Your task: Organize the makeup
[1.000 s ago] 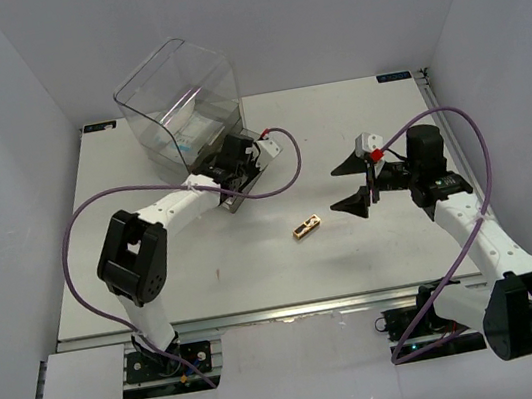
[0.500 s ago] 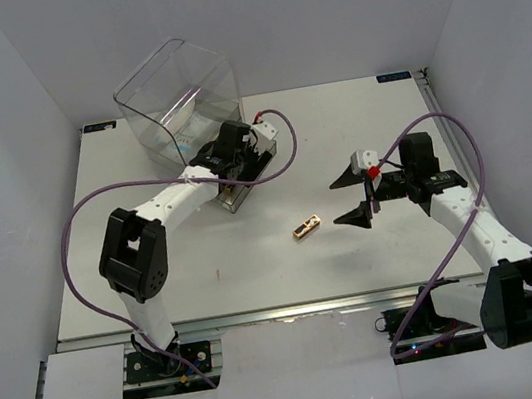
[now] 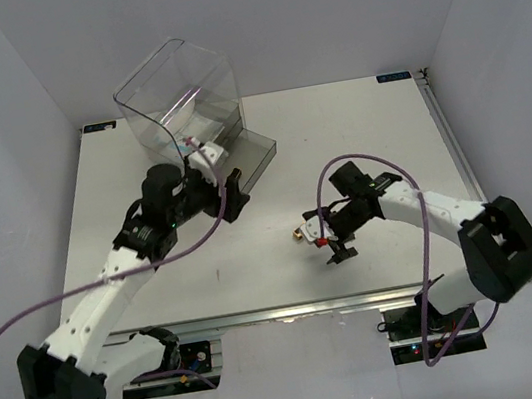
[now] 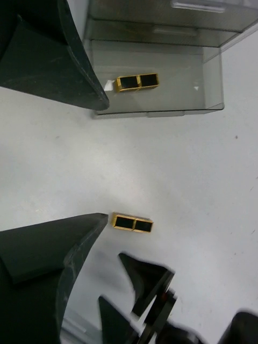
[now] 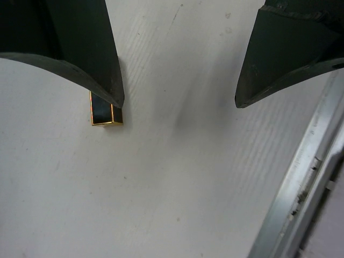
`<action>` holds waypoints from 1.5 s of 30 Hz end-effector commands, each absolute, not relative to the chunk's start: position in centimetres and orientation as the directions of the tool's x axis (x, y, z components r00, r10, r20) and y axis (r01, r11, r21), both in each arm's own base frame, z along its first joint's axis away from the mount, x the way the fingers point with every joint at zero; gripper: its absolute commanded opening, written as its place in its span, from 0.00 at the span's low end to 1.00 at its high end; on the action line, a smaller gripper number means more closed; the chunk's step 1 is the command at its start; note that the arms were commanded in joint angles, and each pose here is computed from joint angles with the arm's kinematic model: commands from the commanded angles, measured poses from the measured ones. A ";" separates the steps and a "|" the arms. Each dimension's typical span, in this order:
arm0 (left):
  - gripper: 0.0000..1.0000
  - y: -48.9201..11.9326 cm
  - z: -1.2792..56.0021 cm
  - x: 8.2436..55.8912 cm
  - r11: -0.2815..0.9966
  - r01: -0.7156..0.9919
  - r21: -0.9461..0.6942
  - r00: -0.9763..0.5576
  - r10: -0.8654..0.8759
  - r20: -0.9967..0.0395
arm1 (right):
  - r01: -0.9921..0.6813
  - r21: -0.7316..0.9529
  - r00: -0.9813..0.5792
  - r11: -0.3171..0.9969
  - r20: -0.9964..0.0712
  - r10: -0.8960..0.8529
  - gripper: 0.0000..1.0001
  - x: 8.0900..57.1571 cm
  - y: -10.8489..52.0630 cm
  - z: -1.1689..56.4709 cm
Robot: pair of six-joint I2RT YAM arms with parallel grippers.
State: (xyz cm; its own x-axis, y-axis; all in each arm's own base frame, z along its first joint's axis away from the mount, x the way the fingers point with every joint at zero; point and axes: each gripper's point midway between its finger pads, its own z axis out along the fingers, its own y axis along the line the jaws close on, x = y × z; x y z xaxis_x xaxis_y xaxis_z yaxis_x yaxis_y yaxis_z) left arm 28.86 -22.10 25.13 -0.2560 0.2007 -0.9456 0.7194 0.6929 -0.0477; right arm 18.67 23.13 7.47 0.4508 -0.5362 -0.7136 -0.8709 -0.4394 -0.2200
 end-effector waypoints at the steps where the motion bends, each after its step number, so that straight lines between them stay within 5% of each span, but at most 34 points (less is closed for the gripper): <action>1: 0.98 -20.2 23.7 25.4 0.704 0.693 -0.154 -0.249 0.034 -0.968 | -0.878 -0.267 0.473 -0.398 -0.613 -0.633 0.90 23.6 24.6 7.2; 13: 0.98 -16.4 24.9 24.3 0.792 0.594 -0.142 -0.196 -0.029 -0.980 | -0.908 -0.211 0.419 -0.362 -0.489 -0.765 0.96 27.7 26.1 3.1; 27: 0.98 -15.1 26.4 24.2 0.823 0.554 -0.129 -0.134 -0.065 -0.989 | -0.895 -0.234 0.446 -0.380 -0.471 -0.761 0.09 29.7 27.2 5.7; 36: 0.98 -13.9 28.0 23.7 0.843 0.525 -0.119 -0.060 -0.103 -0.993 | -0.901 -0.397 0.404 -0.175 -0.621 -0.672 0.08 35.9 35.6 14.1; 42: 0.98 -12.9 28.7 23.7 0.866 0.488 -0.110 -0.019 -0.116 -0.993 | -0.616 -0.760 0.640 -0.206 -0.330 -0.694 0.08 41.7 40.5 16.8; 45: 0.98 -12.7 28.5 23.8 0.870 0.480 -0.109 -0.022 -0.112 -0.993 | -0.552 -0.806 0.648 -0.214 -0.254 -0.718 0.08 44.1 42.4 16.2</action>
State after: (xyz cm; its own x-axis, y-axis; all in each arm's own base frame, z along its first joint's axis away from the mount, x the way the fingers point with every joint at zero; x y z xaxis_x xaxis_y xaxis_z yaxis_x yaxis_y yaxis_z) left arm 23.35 -13.44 28.46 -0.0350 -0.1072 -0.9936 0.5151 0.8501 -0.1099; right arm 39.25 39.24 14.78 0.5900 -0.6841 -0.4288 -0.7334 -0.2321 -0.6390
